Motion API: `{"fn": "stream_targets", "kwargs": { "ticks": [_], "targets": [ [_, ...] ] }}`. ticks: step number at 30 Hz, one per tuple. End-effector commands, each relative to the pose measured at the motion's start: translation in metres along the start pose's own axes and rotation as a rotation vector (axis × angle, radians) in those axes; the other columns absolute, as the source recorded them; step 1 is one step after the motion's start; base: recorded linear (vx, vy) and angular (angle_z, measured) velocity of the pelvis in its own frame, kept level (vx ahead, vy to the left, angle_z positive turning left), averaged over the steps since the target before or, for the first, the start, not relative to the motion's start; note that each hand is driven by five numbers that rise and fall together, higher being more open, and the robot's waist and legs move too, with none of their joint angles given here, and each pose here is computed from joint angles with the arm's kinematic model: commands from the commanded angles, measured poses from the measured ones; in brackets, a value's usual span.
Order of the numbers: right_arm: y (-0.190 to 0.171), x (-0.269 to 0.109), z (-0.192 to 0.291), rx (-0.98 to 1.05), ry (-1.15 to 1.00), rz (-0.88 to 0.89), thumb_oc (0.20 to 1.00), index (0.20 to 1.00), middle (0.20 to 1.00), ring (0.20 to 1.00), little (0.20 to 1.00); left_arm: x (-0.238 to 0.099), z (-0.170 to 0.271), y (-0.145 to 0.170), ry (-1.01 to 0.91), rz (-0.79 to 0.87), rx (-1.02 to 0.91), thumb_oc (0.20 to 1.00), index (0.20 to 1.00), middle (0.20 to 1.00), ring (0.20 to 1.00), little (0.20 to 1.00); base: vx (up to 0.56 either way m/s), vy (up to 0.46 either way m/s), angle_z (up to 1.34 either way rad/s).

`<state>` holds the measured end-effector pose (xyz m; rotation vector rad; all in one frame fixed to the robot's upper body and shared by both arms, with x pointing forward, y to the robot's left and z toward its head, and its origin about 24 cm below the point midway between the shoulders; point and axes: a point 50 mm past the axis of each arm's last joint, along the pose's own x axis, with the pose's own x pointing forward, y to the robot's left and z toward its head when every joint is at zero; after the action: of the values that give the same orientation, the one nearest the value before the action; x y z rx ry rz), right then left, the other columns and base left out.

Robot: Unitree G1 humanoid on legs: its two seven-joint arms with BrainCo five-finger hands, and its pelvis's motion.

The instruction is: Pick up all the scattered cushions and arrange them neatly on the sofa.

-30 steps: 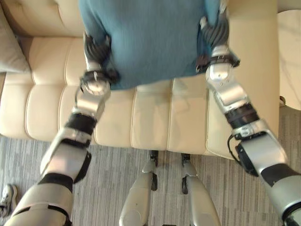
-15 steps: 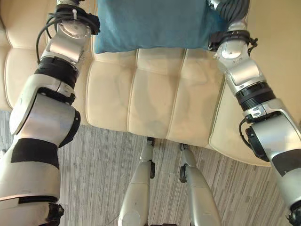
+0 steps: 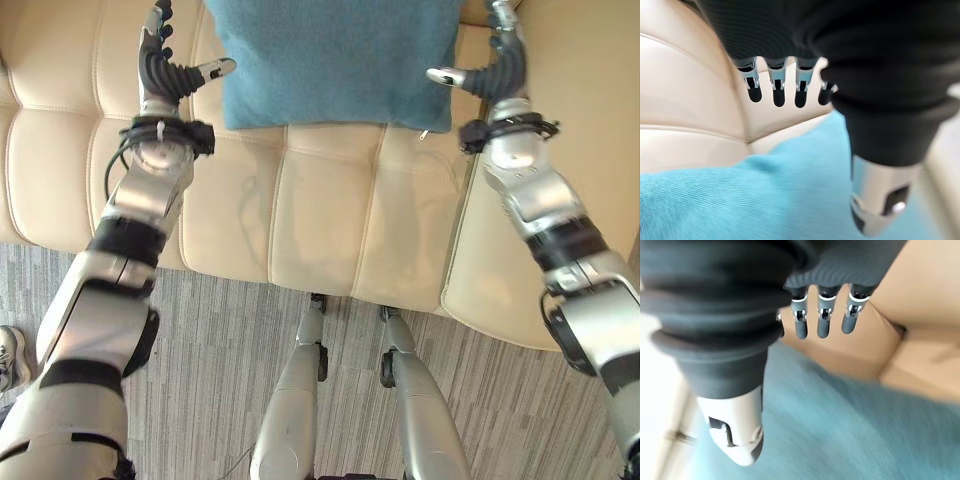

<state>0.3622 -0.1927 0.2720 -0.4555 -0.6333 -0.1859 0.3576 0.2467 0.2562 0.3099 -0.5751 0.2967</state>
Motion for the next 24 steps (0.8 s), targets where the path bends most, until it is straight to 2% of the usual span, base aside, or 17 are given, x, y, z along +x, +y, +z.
{"fn": "stream_targets", "kwargs": {
  "ticks": [1,4,5,7,8,9,13,14,17,20,24],
  "targets": [
    [0.001,-0.013,-0.009,-0.006,-0.021,0.072,1.0,1.0,1.0,1.0,1.0,-0.004,-0.011,0.024,0.001,0.054,-0.033,1.0,1.0,1.0,1.0,1.0,0.0,0.0,0.0],
    [-0.012,-0.071,-0.05,-0.012,0.11,0.132,1.0,1.0,1.0,1.0,1.0,-0.069,-0.063,0.04,0.181,0.031,-0.048,1.0,1.0,1.0,1.0,1.0,0.01,0.019,-0.05],
    [-0.012,-0.072,-0.051,-0.012,0.111,0.133,1.0,1.0,1.0,1.0,1.0,-0.07,-0.063,0.04,0.182,0.031,-0.047,1.0,1.0,1.0,1.0,1.0,0.01,0.023,-0.13],
    [-0.016,-0.11,-0.074,-0.007,0.219,0.167,1.0,1.0,1.0,1.0,1.0,-0.11,-0.086,0.048,0.289,-0.003,-0.009,1.0,1.0,1.0,1.0,1.0,0.03,0.018,-0.07],
    [-0.016,-0.11,-0.074,-0.007,0.221,0.168,1.0,1.0,1.0,1.0,1.0,-0.111,-0.086,0.048,0.29,-0.003,-0.008,1.0,1.0,1.0,1.0,1.0,0.05,0.039,-0.04],
    [-0.018,-0.158,-0.103,0.047,0.392,0.162,1.0,1.0,1.0,1.0,1.0,-0.155,-0.113,0.052,0.448,-0.013,0.01,1.0,1.0,1.0,1.0,1.0,0.02,0.053,-0.11],
    [-0.02,-0.252,-0.149,0.074,0.77,0.153,1.0,1.0,1.0,1.0,1.0,-0.245,-0.154,0.067,0.798,-0.016,0.067,1.0,1.0,1.0,1.0,1.0,0.03,0.085,-0.1],
    [-0.019,-0.293,-0.164,0.066,0.937,0.165,1.0,1.0,1.0,1.0,1.0,-0.285,-0.166,0.071,0.948,-0.039,0.108,1.0,1.0,1.0,1.0,1.0,0.0,0.131,-0.12],
    [-0.016,-0.339,-0.179,0.024,1.131,0.21,1.0,1.0,1.0,1.0,1.0,-0.337,-0.173,0.072,1.127,-0.05,0.12,1.0,1.0,1.0,1.0,1.0,-0.03,0.116,-0.43],
    [-0.007,-0.361,-0.187,-0.02,1.234,0.291,1.0,1.0,1.0,1.0,1.0,-0.356,-0.179,0.073,1.202,-0.09,0.172,1.0,1.0,1.0,1.0,1.0,-0.19,0.025,-0.95],
    [-0.003,-0.366,-0.188,0.002,1.253,0.286,1.0,1.0,1.0,1.0,1.0,-0.346,-0.181,0.071,1.176,-0.109,0.189,1.0,1.0,1.0,1.0,1.0,-0.22,-0.027,-0.48]
  ]
}}
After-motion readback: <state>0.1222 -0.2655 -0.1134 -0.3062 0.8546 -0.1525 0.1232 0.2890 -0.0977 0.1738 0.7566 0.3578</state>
